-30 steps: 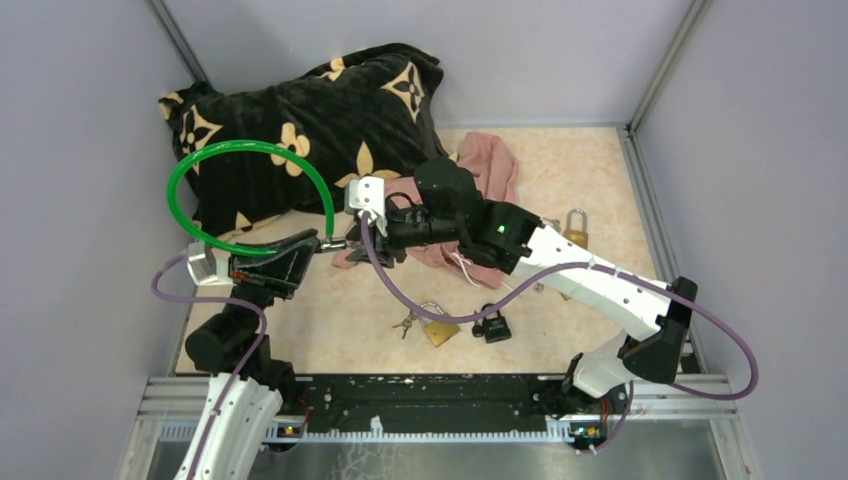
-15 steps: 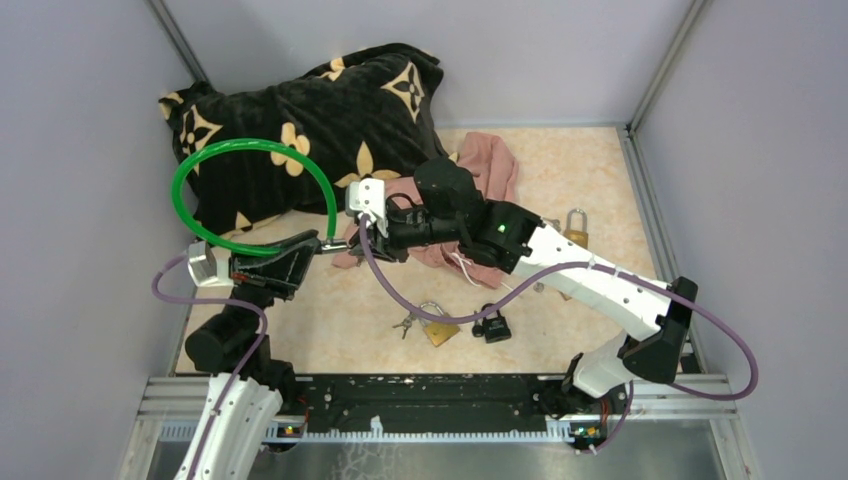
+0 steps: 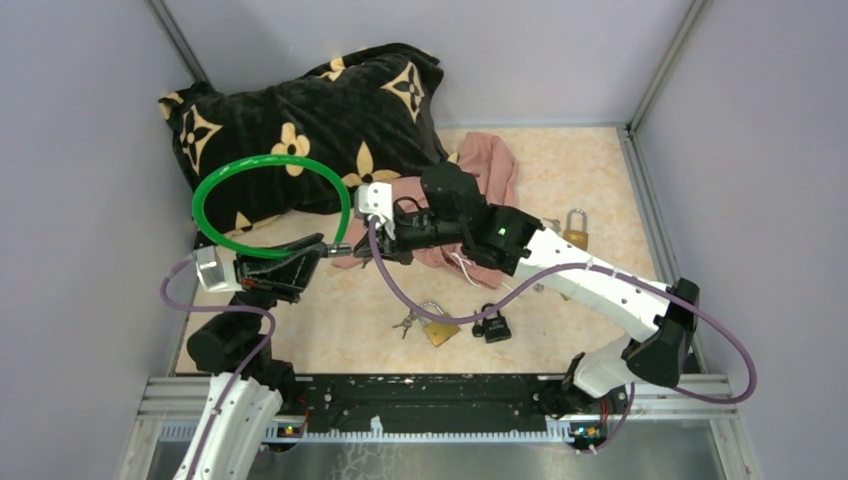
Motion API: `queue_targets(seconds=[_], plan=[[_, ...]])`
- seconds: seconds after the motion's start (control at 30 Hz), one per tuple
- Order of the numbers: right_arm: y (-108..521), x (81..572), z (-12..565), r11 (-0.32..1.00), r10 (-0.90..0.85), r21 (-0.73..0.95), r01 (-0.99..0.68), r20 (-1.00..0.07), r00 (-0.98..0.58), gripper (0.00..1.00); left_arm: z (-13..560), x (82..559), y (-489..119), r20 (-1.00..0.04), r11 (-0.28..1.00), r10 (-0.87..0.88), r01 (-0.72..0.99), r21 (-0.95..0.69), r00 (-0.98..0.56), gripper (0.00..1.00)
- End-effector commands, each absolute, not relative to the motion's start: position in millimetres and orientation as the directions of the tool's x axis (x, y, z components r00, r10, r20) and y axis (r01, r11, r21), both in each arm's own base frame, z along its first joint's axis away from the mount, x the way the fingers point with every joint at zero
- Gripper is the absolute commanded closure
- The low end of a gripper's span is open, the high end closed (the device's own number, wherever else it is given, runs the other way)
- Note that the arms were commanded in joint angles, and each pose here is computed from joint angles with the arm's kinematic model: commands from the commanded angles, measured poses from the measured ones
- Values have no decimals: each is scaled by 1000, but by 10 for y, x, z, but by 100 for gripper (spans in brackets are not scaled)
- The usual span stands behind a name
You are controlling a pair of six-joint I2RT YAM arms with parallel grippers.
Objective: Lock with the key
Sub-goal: Lock the lock, then place the lock at the center of the board, then place the key at the center of the board.
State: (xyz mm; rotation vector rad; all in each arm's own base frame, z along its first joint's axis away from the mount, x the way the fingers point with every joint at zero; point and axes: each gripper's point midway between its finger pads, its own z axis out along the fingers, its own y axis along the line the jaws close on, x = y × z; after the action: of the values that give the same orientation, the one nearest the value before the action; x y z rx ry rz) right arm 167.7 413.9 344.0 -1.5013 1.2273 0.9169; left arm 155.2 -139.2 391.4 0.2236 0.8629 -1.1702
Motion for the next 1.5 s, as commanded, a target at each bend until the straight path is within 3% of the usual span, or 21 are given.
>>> queue_targets(seconds=[0.0, 0.23, 0.3, 0.37, 0.43, 0.5, 0.57, 0.63, 0.8, 0.97, 1.0, 1.03, 1.1, 1.17, 1.2, 1.47], plan=[[3735, 2063, 3200, 118, -318, -173, -978, -940, 128, 100, 4321, 1200, -1259, -608, 496, -700, 868, -36, 375, 100], [3411, 2133, 2873, 199, -368, -150, -968, -927, 68, 100, 4185, 1367, -1290, -641, 462, -718, 875, -147, 271, 100], [3377, 2137, 2845, 224, -357, -135, -965, -933, 47, 100, 4059, 1580, -1275, -647, 440, -746, 847, -297, 160, 100], [3368, 2154, 2819, 261, -337, -104, -960, -941, 11, 100, 3683, 1999, -1219, -607, 413, -794, 703, -579, -33, 100], [3376, 2184, 2768, 307, -314, -57, -950, -948, -45, 100, 3040, 2406, -1106, -523, 415, -834, 427, -804, -174, 100], [3410, 2170, 2727, 325, -284, 5, -946, -953, -102, 100, 2337, 2560, -1025, -416, 390, -866, 146, -909, -277, 100], [3459, 2128, 2686, 337, -259, 67, -939, -952, -161, 100, 1789, 2463, -1130, -231, 270, -890, -47, -962, -394, 100], [3527, 2065, 2633, 333, -255, 87, -939, -950, -179, 100, 1388, 2347, -1187, -147, 262, -877, -198, -945, -458, 100], [3819, 1828, 2482, 276, -247, 149, -949, -944, -220, 100, 968, 2183, -1216, -93, 301, -853, -338, -892, -514, 100], [4102, 1806, 2280, 263, -230, 236, -936, -926, -298, 100, 725, 2110, -1116, -110, 350, -860, -418, -838, -499, 100], [4155, 1827, 2251, 267, -221, 259, -928, -921, -321, 100, 671, 2074, -1097, -107, 358, -861, -442, -823, -498, 98], [4218, 1843, 2209, 270, -217, 283, -920, -913, -344, 100, 615, 2031, -1077, -102, 365, -862, -468, -805, -497, 85], [4351, 1904, 2170, 282, -203, 317, -906, -903, -379, 100, 518, 1929, -1059, -89, 382, -857, -509, -771, -507, 54], [4489, 1971, 2105, 298, -199, 346, -890, -889, -412, 100, 436, 1813, -1035, -69, 392, -857, -560, -730, -510, 11], [4562, 1995, 2044, 305, -201, 363, -881, -879, -432, 100, 422, 1774, -1025, -67, 400, -855, -572, -716, -514, 2], [5123, 2237, 1395, 377, -219, 494, -783, -774, -594, 100, 533, 1728, -881, -107, 407, -877, -605, -684, -469, 1]])
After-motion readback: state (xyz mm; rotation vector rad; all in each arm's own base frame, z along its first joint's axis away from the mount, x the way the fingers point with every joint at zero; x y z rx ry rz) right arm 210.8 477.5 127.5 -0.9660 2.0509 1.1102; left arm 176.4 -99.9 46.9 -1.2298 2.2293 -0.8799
